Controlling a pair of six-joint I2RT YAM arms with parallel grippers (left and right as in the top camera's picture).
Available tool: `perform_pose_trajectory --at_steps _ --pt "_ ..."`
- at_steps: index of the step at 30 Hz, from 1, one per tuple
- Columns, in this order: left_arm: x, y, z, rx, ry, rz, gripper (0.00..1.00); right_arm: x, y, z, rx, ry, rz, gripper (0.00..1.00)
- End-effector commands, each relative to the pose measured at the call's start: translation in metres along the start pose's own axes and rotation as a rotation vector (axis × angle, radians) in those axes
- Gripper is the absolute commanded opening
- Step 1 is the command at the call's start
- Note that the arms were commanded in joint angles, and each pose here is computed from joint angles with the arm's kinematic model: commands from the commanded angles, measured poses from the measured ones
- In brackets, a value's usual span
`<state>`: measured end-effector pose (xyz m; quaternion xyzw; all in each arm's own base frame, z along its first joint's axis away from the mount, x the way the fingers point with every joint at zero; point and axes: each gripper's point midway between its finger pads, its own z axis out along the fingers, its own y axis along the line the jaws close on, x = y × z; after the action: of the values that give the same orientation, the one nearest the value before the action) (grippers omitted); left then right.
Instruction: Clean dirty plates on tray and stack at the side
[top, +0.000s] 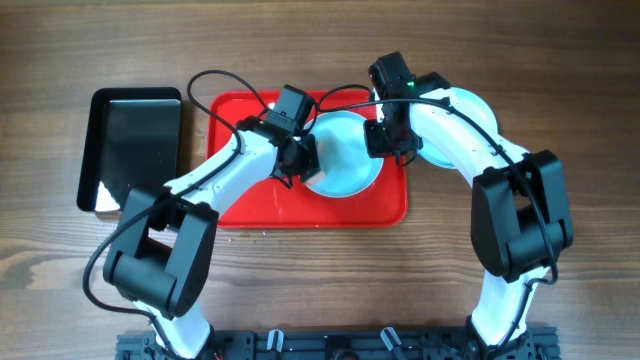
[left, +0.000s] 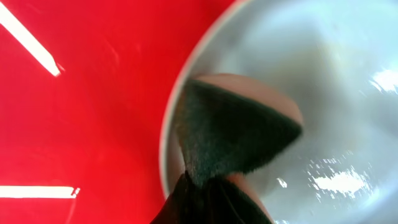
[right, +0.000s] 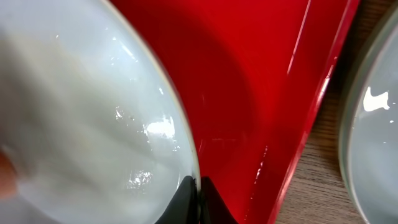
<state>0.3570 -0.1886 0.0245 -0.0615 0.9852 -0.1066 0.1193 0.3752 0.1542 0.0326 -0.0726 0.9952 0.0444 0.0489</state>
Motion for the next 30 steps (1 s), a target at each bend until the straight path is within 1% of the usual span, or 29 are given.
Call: perform_pose_trajectory --at_steps 1,3,6,9,11,13,14,16,18,19,21,25,26,27,28,29,30 --pt "-0.030 0.043 0.004 -0.188 -0.140 -0.032 0.04 0.002 -0.001 -0.006 0.007 -0.001 -0.001 0.05" --pt "-0.048 0.038 0.002 -0.179 -0.219 -0.035 0.04 0.003 -0.001 -0.006 0.007 0.003 -0.009 0.04" --pt "-0.076 0.020 -0.004 -0.101 -0.338 -0.040 0.04 0.006 -0.002 -0.006 0.010 0.014 -0.008 0.04" --pt "-0.093 0.006 -0.009 -0.042 -0.408 -0.052 0.04 0.008 -0.002 -0.006 0.012 0.023 -0.007 0.04" --pt "-0.090 -0.003 -0.007 0.006 -0.386 -0.043 0.04 0.008 -0.002 -0.006 0.012 0.023 -0.007 0.04" --pt "-0.078 -0.012 -0.003 0.060 -0.323 -0.031 0.04 0.008 -0.002 -0.006 0.012 0.023 -0.007 0.04" --pt "-0.064 -0.022 -0.001 0.120 -0.247 -0.018 0.04 0.008 -0.002 -0.006 0.012 0.023 -0.007 0.04" --pt "-0.053 -0.030 -0.003 0.171 -0.191 -0.010 0.04 0.008 -0.002 -0.006 0.011 0.022 -0.007 0.04" --pt "-0.047 -0.040 -0.024 0.232 -0.169 0.000 0.04 0.007 -0.002 -0.006 0.011 0.019 -0.008 0.04" --pt "-0.041 -0.049 -0.045 0.283 -0.153 0.009 0.04 0.006 -0.002 -0.006 0.010 0.015 -0.007 0.04" --pt "-0.028 -0.047 -0.066 0.277 -0.126 0.012 0.04 0.005 -0.001 -0.006 0.008 0.008 -0.008 0.04" --pt "0.014 -0.028 -0.061 0.181 0.033 0.005 0.04 0.004 -0.001 -0.006 0.007 0.004 -0.004 0.04" --pt "0.020 -0.025 -0.060 0.166 0.055 0.003 0.04 0.004 -0.001 -0.006 0.007 0.004 -0.004 0.04" --pt "0.022 -0.021 -0.059 0.146 0.064 0.000 0.04 0.003 -0.001 -0.006 0.007 0.001 -0.005 0.04" --pt "0.018 -0.013 -0.058 0.102 0.038 -0.003 0.04 0.000 -0.002 -0.008 0.013 -0.010 -0.016 0.04" --pt "0.014 -0.005 -0.058 0.067 0.020 -0.015 0.04 -0.006 -0.009 -0.013 0.062 -0.028 -0.019 0.04" --pt "0.009 0.013 -0.058 0.008 0.005 -0.100 0.04 -0.013 -0.023 -0.027 0.150 -0.055 -0.019 0.04"
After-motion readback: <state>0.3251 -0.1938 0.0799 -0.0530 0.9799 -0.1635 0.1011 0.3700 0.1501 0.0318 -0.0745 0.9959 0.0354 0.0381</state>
